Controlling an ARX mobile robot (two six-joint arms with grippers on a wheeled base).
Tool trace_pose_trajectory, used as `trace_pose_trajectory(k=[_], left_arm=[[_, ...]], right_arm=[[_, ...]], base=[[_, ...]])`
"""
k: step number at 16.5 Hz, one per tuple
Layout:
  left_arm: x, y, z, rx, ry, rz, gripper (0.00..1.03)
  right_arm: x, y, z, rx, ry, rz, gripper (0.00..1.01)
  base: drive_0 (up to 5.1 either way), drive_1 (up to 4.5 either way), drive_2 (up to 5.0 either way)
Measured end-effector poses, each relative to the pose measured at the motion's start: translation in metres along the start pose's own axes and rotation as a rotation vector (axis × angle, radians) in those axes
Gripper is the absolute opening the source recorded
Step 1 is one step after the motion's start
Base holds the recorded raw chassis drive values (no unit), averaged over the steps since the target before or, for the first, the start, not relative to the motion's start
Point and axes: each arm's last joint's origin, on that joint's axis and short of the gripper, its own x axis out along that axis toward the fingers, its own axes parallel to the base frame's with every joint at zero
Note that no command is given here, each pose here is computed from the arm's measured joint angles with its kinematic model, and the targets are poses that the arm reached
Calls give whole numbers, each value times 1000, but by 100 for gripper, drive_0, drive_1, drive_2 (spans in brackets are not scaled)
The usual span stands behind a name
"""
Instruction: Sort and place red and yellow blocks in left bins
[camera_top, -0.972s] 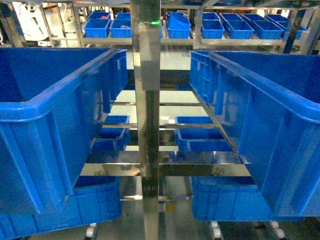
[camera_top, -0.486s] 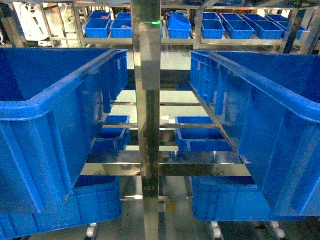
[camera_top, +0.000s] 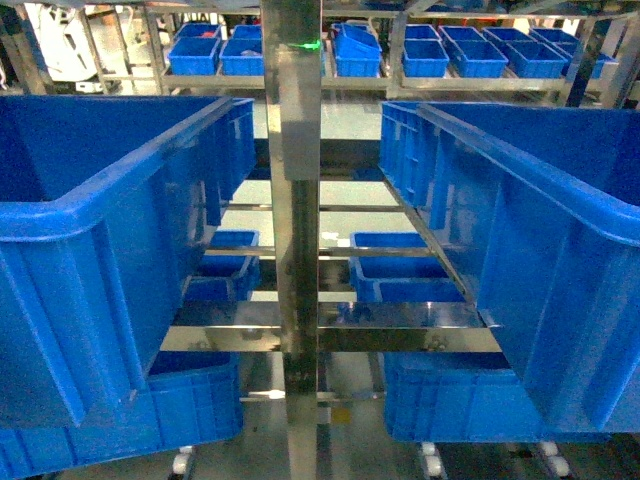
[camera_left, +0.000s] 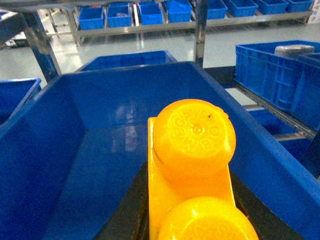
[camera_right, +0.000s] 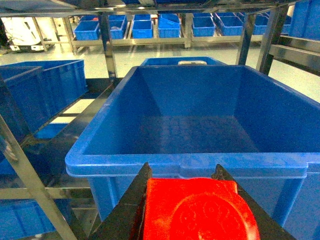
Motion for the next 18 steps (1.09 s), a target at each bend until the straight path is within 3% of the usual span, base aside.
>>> trace_pose_trajectory(k=[7, 10, 11, 18], left_arm=[[-1, 3, -1, 10, -15, 21, 27], [-2, 4, -1, 9, -13, 26, 27], [-2, 5, -1, 9, -12, 28, 27], [-2, 5, -2, 4, -7, 28, 27]], right_arm=[[2, 0, 4, 0, -7, -1, 28], [9, 1, 40, -2, -71, -4, 28], [10, 1, 42, -3, -75, -1, 28], [13, 2, 39, -3, -49, -1, 28]], base=[[0, 0, 0], [0, 0, 0], [0, 0, 0], [0, 0, 0]])
